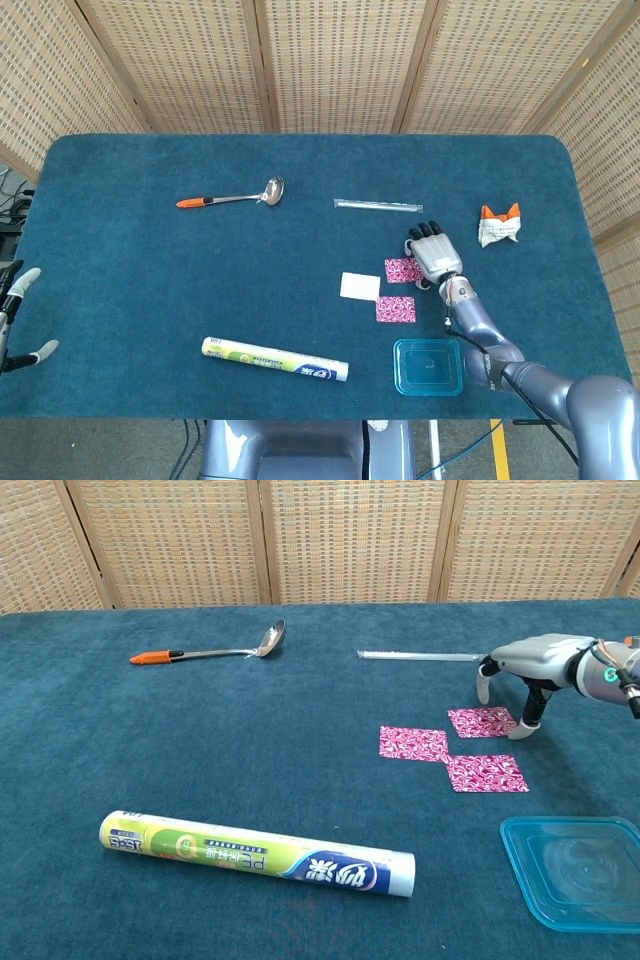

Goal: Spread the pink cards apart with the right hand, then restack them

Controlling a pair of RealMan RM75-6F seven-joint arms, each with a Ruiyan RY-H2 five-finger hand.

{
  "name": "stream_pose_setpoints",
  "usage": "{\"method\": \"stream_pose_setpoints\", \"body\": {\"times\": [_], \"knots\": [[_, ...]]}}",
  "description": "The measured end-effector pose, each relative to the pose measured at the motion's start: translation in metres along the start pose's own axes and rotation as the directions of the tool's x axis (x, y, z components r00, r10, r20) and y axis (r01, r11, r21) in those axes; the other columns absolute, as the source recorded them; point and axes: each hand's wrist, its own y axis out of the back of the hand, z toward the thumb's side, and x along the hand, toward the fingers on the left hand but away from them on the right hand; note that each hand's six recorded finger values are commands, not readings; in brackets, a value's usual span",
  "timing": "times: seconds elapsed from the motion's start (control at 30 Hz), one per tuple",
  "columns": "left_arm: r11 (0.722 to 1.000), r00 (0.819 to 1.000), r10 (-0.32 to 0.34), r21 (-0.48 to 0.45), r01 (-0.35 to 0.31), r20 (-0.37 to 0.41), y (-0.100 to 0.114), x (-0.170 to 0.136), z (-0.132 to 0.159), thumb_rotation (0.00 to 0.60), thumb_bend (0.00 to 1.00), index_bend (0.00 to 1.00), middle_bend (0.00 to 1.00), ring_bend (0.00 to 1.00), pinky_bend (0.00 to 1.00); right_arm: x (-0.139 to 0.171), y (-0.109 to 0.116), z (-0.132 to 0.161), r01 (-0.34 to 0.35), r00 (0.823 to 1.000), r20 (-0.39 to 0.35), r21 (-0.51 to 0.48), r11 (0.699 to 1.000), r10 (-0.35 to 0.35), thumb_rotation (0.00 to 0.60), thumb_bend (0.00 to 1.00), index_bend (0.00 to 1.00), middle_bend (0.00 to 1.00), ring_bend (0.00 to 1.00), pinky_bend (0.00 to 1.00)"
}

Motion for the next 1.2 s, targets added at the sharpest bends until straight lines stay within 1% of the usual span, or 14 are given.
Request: {"method": "stream_pose_setpoints", "body": {"times": [0.47, 0.83, 1.03, 1.2], "knots": [[1.0, 1.0, 0.004, 0.0, -0.004, -0.011, 0.001, -0.002, -0.004, 0.6, 0.14, 0.08, 0.0, 0.0, 0.0, -0.007, 0.004, 0.006, 0.007, 1.0, -0.011, 0.016, 1.0, -0.007, 0.6, 0.21, 0.36, 0.15, 0.0, 0.0], [1.0, 1.0, 0.004, -0.004, -0.004, -0.023, 0.0, -0.003, -0.009, 0.6, 0.14, 0.08, 0.0, 0.0, 0.0, -0.015, 0.015, 0.012, 0.025, 0.999, -0.021, 0.041, 0.999, -0.024, 0.6, 0.21, 0.36, 0.15, 0.0, 0.0], [1.0, 1.0, 0.003, -0.006, -0.003, -0.015, -0.001, -0.002, -0.008, 0.6, 0.14, 0.08, 0.0, 0.0, 0.0, -0.01, 0.015, 0.018, 0.027, 0.999, -0.04, 0.043, 0.999, -0.025, 0.6, 0.21, 0.36, 0.15, 0.0, 0.0], [1.0, 1.0, 0.001, -0.007, -0.001, -0.019, -0.002, -0.002, -0.009, 0.6, 0.14, 0.08, 0.0, 0.0, 0.0, -0.008, 0.012, 0.015, 0.019, 0.999, -0.031, 0.045, 0.999, -0.017, 0.6, 0.21, 0.36, 0.15, 0.0, 0.0]]}}
